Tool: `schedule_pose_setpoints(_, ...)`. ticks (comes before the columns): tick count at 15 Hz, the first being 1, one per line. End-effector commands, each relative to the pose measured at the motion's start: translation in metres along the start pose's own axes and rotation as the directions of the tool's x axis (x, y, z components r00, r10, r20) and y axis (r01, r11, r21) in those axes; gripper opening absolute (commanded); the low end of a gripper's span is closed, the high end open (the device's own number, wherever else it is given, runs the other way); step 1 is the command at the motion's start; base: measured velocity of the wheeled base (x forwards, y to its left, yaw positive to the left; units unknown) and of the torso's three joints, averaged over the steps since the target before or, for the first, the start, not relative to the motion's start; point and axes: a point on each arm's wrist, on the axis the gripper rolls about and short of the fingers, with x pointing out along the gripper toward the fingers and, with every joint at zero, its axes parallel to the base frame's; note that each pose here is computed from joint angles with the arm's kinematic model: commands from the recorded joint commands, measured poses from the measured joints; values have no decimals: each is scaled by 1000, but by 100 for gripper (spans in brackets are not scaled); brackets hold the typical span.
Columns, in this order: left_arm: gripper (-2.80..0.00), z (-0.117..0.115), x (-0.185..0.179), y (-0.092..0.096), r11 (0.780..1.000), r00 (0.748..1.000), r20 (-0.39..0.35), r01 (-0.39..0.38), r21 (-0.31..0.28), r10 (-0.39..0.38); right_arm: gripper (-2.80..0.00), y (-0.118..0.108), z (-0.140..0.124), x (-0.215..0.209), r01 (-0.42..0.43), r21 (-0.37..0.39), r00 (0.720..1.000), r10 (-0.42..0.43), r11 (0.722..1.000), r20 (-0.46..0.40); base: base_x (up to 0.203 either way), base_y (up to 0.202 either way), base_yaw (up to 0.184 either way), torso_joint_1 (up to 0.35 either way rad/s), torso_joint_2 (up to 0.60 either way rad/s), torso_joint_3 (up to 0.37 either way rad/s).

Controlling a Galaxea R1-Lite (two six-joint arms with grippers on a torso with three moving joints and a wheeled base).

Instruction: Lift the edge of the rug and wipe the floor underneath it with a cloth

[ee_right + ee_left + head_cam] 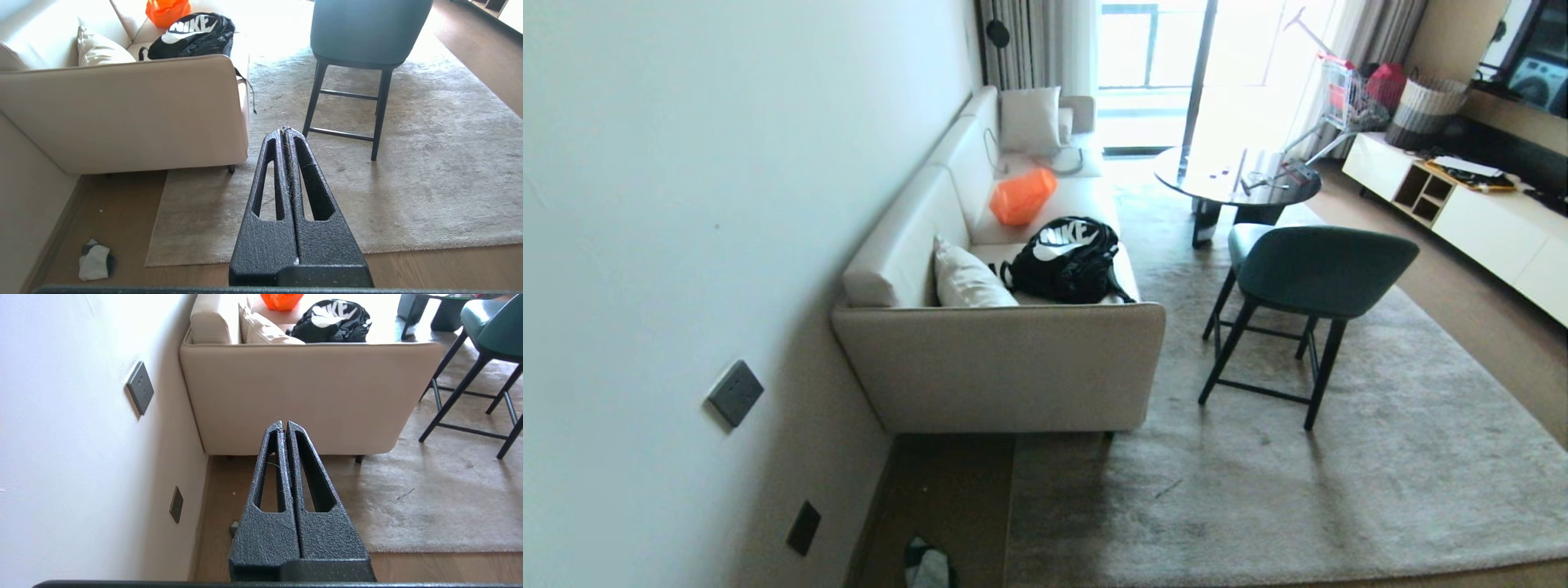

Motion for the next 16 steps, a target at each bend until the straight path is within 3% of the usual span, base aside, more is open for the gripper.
schedule_pose_setpoints(1,-280,0,0,0,1000,1000,0,0,0,0,-280,0,0,0,0,0,1000,0,1000,-1,0,0,0,153,-358,-194)
schedule_pose_setpoints(11,-280,0,0,0,1000,1000,0,0,0,0,-280,0,0,0,0,0,1000,0,1000,-1,0,0,0,145,-327,-185)
schedule_pose_setpoints(16,-280,0,0,0,1000,1000,0,0,0,0,-280,0,0,0,0,0,1000,0,1000,-1,0,0,0,4,-6,-5)
